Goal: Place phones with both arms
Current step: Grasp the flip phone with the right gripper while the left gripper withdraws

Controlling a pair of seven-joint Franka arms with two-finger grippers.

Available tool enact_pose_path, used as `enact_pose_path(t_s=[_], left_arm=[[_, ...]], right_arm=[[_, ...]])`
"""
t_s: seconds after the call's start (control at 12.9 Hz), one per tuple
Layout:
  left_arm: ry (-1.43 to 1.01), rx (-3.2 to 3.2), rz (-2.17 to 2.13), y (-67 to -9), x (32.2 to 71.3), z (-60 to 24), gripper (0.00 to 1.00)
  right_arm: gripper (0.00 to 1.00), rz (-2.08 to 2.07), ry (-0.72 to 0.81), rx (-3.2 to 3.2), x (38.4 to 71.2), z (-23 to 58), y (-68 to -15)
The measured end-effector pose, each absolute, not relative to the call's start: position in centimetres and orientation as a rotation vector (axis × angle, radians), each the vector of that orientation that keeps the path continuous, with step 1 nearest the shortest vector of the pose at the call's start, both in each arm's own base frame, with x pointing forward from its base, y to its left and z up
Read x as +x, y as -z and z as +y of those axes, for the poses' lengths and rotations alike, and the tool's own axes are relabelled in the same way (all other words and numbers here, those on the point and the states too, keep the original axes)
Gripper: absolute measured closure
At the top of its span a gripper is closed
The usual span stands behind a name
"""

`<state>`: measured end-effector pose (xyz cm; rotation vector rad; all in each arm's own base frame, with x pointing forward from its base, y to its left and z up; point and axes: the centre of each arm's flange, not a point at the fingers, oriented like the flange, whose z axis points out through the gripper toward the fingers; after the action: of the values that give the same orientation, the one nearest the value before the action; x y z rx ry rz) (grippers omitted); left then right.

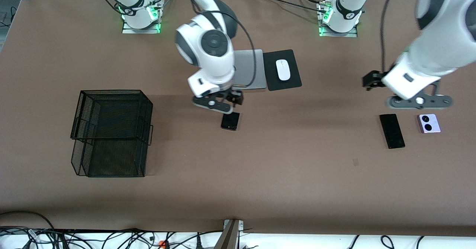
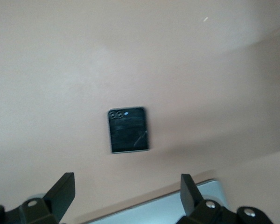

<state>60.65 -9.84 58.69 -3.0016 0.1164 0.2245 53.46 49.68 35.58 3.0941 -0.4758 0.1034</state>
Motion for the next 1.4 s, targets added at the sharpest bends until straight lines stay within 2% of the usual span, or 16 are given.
enact_pose_path(t_s=[0.54,0.85,1.09,1.24,1.4], left_arm=[[-0.152,-3.133,0.018,-59.0,62.4,-1.3,0.00],[0.059,-3.123,0.072,-59.4,63.1,-2.8,0.00],[0.240,-3.091,0.110,-58.1,60.1,-3.9,0.00],[0.207,-3.078,0.117,-58.3,57.3,-3.8,0.00],[0.061,-3.077,0.109,-59.1,55.8,-3.1,0.00]], right_arm=[[0.00,-0.520,-0.153,3.100,54.2,50.8,-27.7],[0.00,-0.503,-0.139,3.080,54.2,50.5,-23.3],[0.00,-0.456,-0.151,3.094,53.9,50.2,-21.5],[0.00,-0.437,-0.162,3.106,53.6,49.7,-20.0],[0.00,-0.418,-0.166,3.112,53.5,49.5,-18.9]])
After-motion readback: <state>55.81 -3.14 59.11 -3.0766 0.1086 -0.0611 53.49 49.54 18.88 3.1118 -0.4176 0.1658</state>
